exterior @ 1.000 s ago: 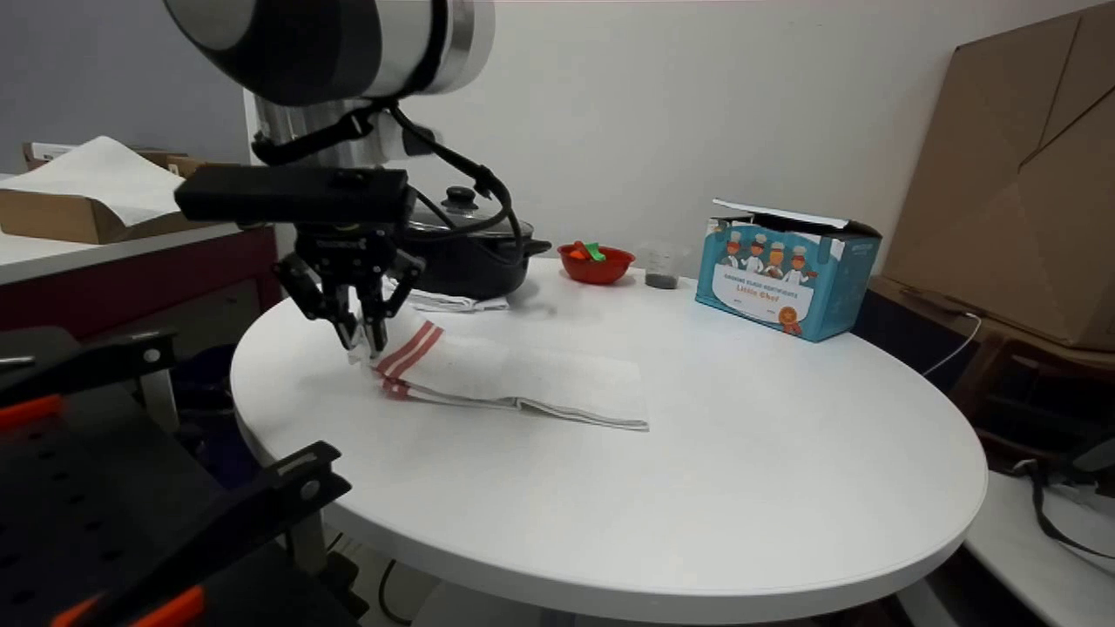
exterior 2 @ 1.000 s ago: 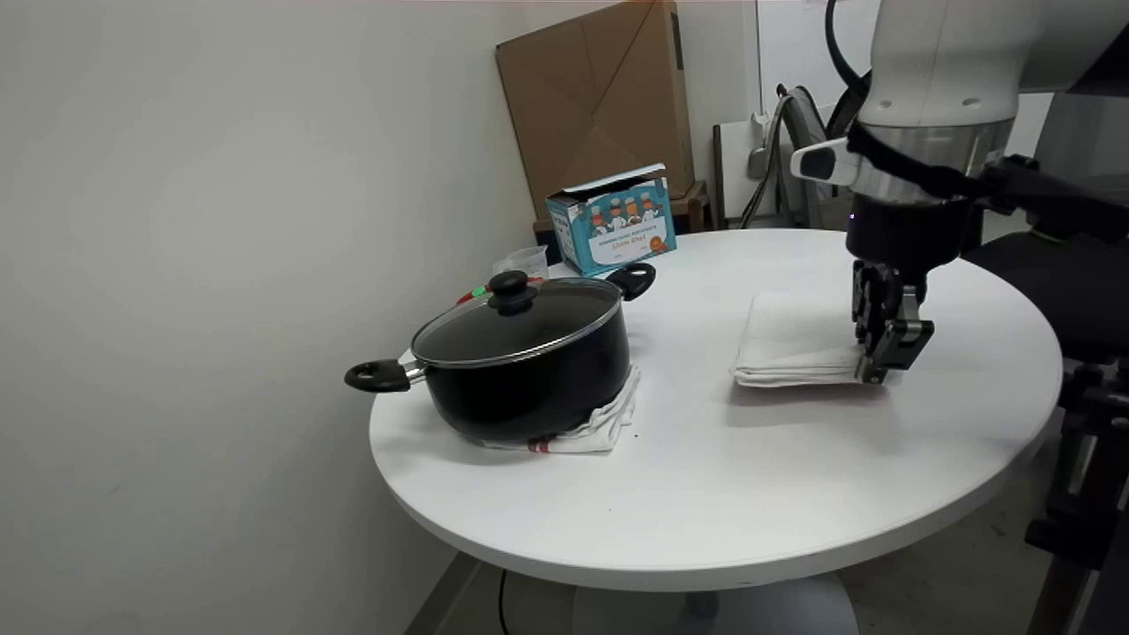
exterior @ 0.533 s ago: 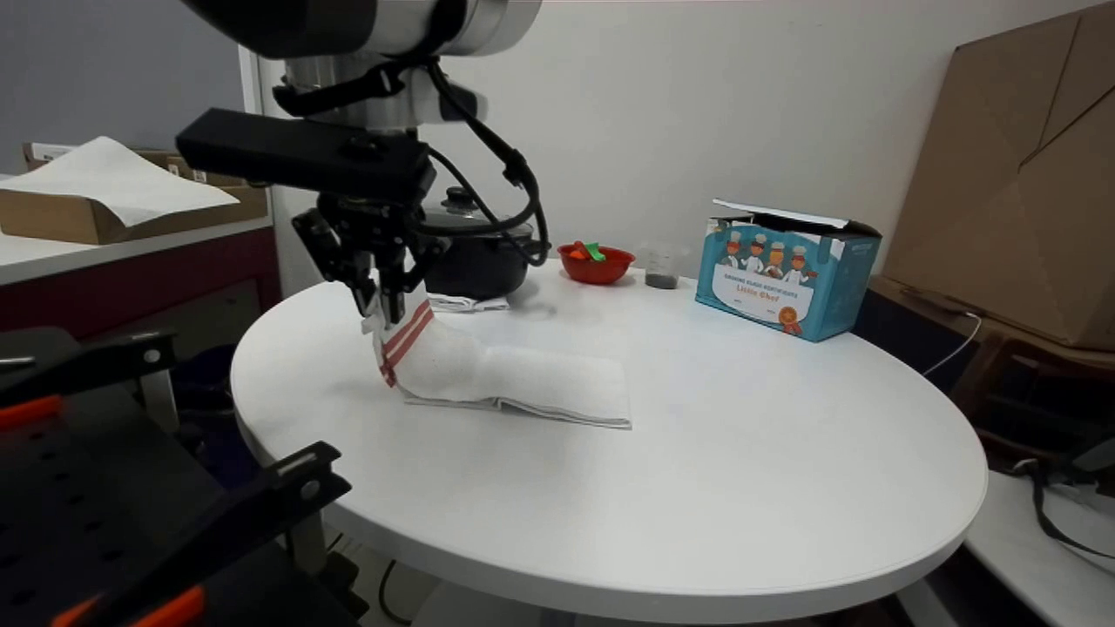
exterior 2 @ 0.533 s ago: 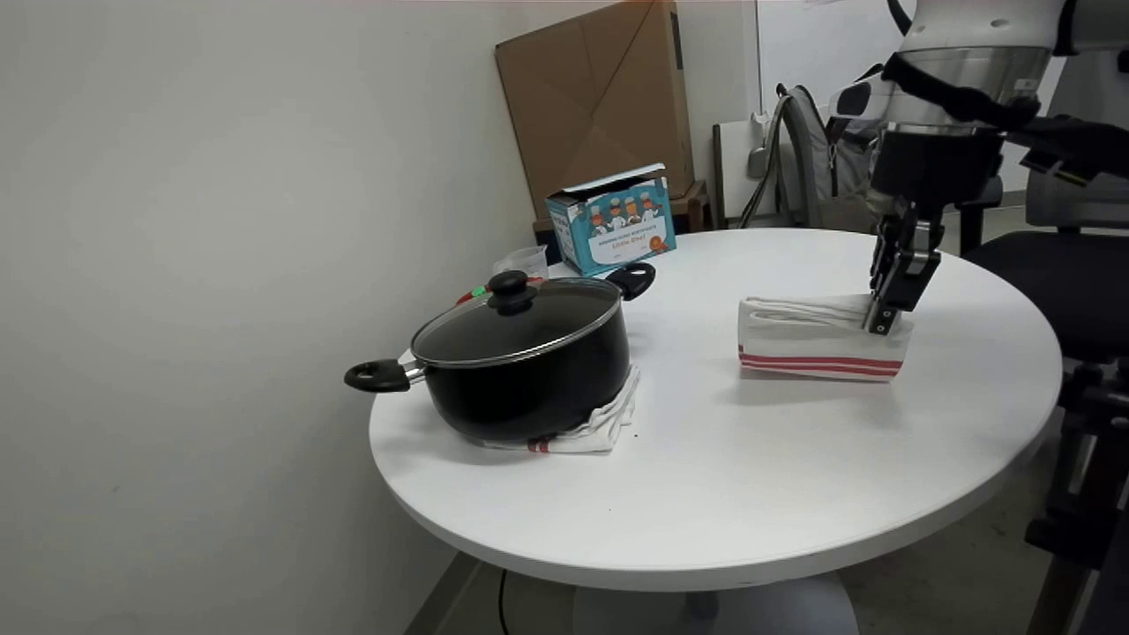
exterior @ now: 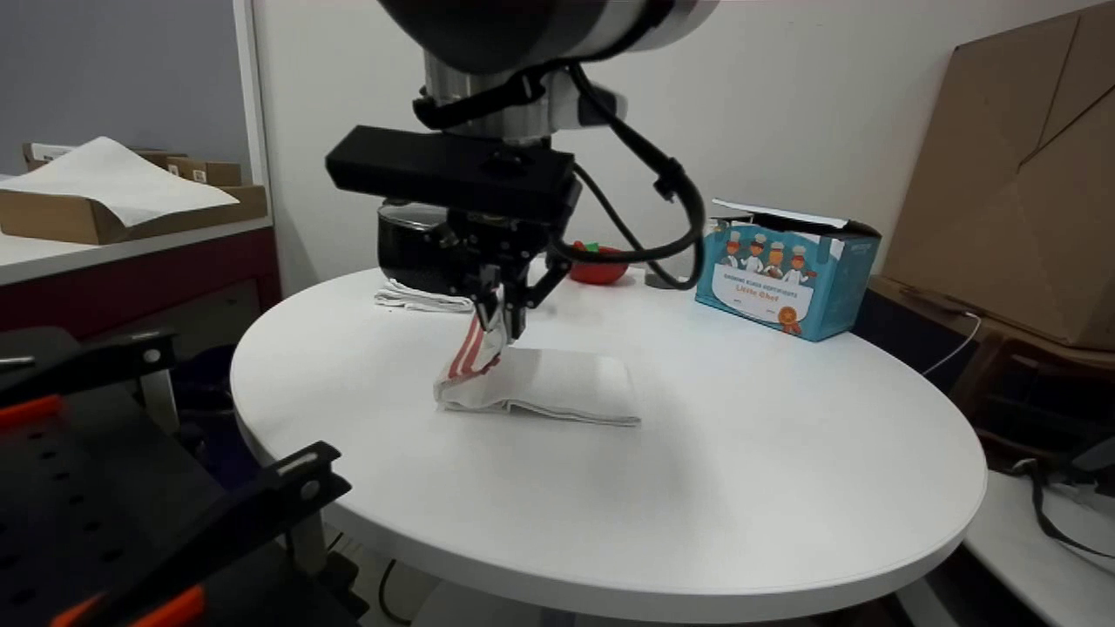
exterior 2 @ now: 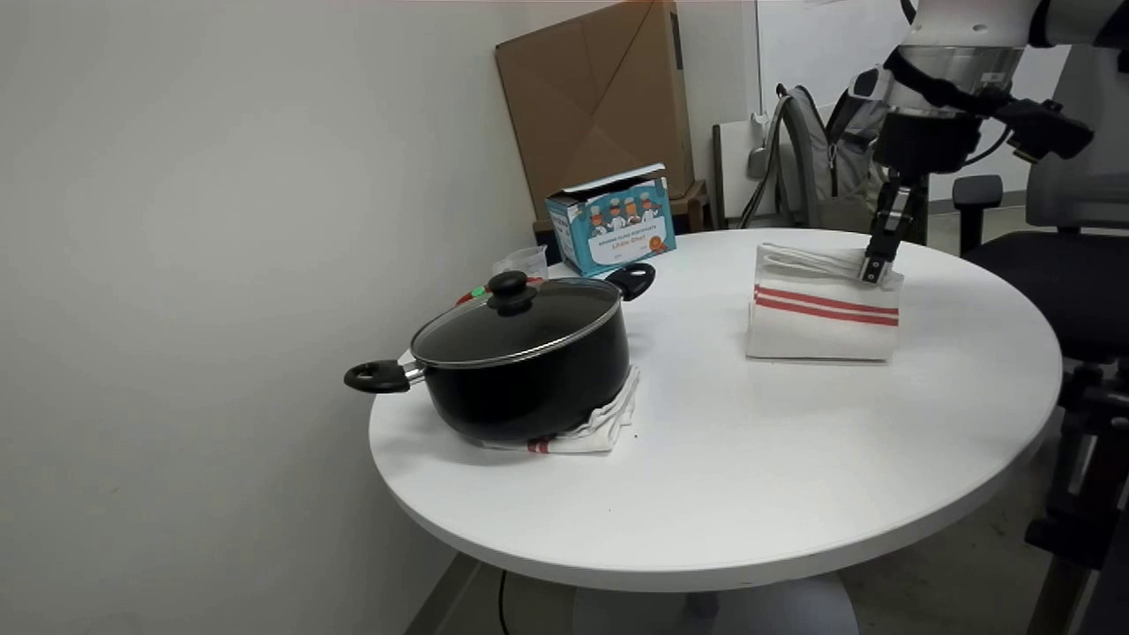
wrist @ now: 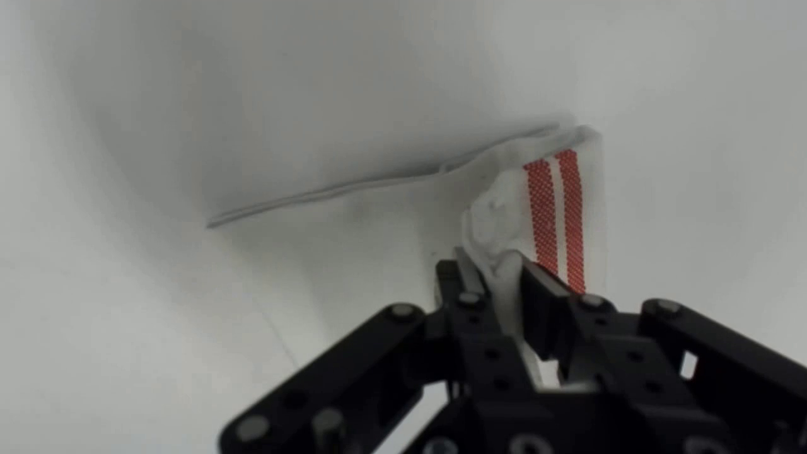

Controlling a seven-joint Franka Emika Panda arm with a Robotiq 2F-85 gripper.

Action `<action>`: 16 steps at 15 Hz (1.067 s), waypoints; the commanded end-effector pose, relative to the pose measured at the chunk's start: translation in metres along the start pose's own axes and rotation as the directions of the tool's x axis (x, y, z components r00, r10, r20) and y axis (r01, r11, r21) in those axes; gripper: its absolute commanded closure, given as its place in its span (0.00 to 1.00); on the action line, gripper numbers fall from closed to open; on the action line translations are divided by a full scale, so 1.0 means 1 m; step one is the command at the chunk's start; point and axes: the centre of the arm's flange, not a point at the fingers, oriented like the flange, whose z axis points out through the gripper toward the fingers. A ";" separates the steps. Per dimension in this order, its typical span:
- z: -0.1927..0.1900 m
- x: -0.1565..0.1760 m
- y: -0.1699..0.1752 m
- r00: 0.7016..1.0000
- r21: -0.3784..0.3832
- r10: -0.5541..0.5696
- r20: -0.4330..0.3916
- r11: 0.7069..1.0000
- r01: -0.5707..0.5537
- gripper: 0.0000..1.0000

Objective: Fold the towel in half

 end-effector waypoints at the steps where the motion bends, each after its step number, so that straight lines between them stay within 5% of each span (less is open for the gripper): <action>1: -0.028 0.062 0.033 1.000 -0.036 -0.025 0.007 0.999 0.025 0.88; 10: -0.023 0.100 0.054 0.990 -0.104 -0.119 0.080 0.986 0.127 0.89; 16: -0.002 0.105 0.092 0.989 -0.106 -0.018 0.149 0.994 0.035 0.89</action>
